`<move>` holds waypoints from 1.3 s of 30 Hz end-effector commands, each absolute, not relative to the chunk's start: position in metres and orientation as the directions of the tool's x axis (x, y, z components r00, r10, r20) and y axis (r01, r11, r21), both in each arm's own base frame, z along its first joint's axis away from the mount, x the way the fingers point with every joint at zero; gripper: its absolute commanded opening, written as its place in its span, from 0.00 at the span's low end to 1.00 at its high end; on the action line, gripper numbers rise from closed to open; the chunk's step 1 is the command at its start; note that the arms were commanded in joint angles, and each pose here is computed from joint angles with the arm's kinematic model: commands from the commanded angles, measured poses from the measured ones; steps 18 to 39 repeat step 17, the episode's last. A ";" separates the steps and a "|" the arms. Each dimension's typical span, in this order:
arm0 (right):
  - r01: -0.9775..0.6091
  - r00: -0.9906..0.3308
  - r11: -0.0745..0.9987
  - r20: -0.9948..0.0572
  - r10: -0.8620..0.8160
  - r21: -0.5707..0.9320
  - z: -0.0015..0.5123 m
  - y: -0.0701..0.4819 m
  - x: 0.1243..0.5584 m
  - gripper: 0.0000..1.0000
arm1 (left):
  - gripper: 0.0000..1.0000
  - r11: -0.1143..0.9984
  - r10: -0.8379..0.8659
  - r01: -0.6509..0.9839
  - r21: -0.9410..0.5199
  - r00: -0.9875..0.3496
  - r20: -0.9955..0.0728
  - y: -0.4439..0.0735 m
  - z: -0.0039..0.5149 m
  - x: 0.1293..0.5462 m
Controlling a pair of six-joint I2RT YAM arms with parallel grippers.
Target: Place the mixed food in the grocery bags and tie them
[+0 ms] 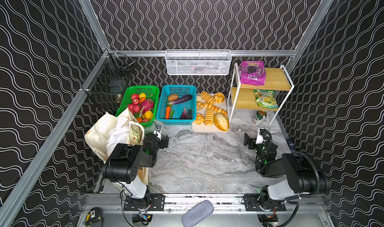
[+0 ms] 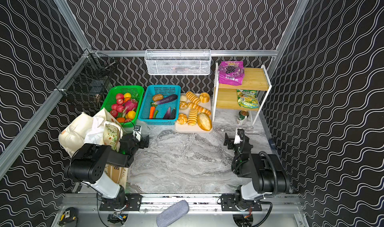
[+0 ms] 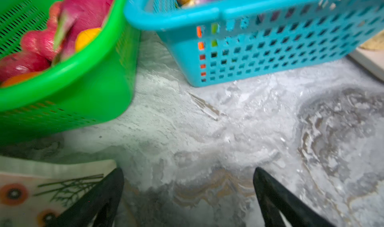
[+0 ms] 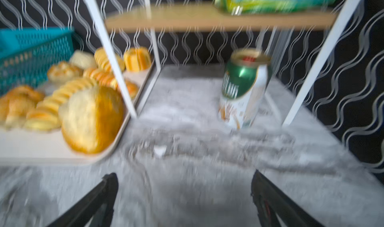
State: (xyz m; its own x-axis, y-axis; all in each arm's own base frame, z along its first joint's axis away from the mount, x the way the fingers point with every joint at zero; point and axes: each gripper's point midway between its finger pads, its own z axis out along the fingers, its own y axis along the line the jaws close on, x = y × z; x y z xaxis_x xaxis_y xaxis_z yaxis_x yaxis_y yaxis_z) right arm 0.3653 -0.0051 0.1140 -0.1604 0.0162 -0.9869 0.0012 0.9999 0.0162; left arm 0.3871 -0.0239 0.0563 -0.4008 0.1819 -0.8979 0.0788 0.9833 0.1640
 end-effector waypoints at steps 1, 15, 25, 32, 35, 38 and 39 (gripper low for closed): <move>0.128 -0.141 0.990 -0.988 0.070 0.052 0.121 -0.026 0.380 1.00 | 0.99 0.991 0.125 -0.003 0.135 -0.352 -0.928 -0.011 0.073 0.399; 0.129 -0.167 0.990 -0.983 0.074 0.053 0.117 -0.026 0.380 1.00 | 0.99 0.989 0.130 -0.017 0.144 -0.337 -0.933 -0.009 0.076 0.399; 0.126 -0.148 0.991 -0.986 0.071 0.052 0.120 -0.026 0.380 1.00 | 0.99 0.990 0.129 -0.016 0.143 -0.338 -0.932 -0.009 0.075 0.399; 0.126 -0.148 0.991 -0.986 0.071 0.052 0.120 -0.026 0.380 1.00 | 0.99 0.990 0.129 -0.016 0.143 -0.338 -0.932 -0.009 0.075 0.399; 0.126 -0.148 0.991 -0.986 0.071 0.052 0.120 -0.026 0.380 1.00 | 0.99 0.990 0.129 -0.016 0.143 -0.338 -0.932 -0.009 0.075 0.399; 0.126 -0.148 0.991 -0.986 0.071 0.052 0.120 -0.026 0.380 1.00 | 0.99 0.990 0.129 -0.016 0.143 -0.338 -0.932 -0.009 0.075 0.399; 0.126 -0.148 0.991 -0.986 0.071 0.052 0.120 -0.026 0.380 1.00 | 0.99 0.990 0.129 -0.016 0.143 -0.338 -0.932 -0.009 0.075 0.399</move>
